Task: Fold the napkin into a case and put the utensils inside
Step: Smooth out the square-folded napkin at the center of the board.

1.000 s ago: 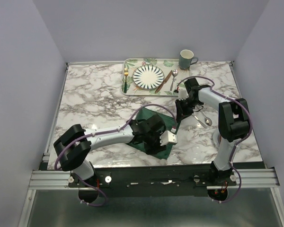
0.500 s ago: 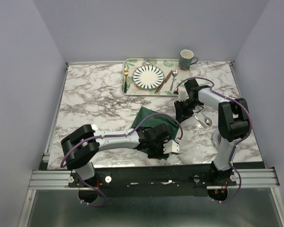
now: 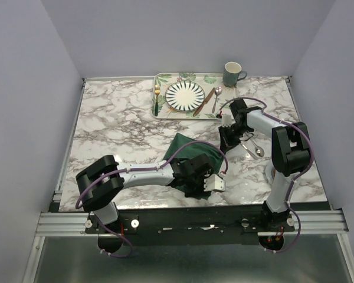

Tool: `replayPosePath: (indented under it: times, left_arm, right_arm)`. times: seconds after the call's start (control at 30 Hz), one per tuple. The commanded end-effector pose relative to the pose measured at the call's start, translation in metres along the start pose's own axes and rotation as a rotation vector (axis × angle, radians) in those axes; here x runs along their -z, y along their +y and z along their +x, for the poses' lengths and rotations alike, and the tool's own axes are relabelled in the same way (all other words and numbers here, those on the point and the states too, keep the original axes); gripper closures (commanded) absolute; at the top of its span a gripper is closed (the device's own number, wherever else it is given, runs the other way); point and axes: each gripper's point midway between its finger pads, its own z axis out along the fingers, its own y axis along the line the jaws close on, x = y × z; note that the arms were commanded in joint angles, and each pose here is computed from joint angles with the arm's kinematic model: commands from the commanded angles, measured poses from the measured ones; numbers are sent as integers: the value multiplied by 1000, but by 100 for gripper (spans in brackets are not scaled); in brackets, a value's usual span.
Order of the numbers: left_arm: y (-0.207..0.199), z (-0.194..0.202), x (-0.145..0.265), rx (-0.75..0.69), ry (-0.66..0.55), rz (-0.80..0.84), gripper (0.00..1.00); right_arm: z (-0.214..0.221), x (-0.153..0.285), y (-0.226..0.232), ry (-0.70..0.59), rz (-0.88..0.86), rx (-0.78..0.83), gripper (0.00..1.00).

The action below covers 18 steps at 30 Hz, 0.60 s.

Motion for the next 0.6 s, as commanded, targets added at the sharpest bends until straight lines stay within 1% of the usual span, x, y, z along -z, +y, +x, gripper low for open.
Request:
replayPosePath:
  times: [0.0,0.2,0.37,0.57]
  left_arm:
    - [-11,0,0,-17,-2,34,41]
    - [-19,-1,-4,-53,15,37,41]
    - [-20,-1,-8,-56,22,41,42]
    - [-31,2,-12,-80,44,61,47]
  right_arm:
    - [6,-1,-2,26,-14,-21,99]
    - [3,0,-3,21,-15,-35,99]
    - [4,-1,-3,26,-14,-34,99]
    - [4,-2,-3,28,-23,-40,100]
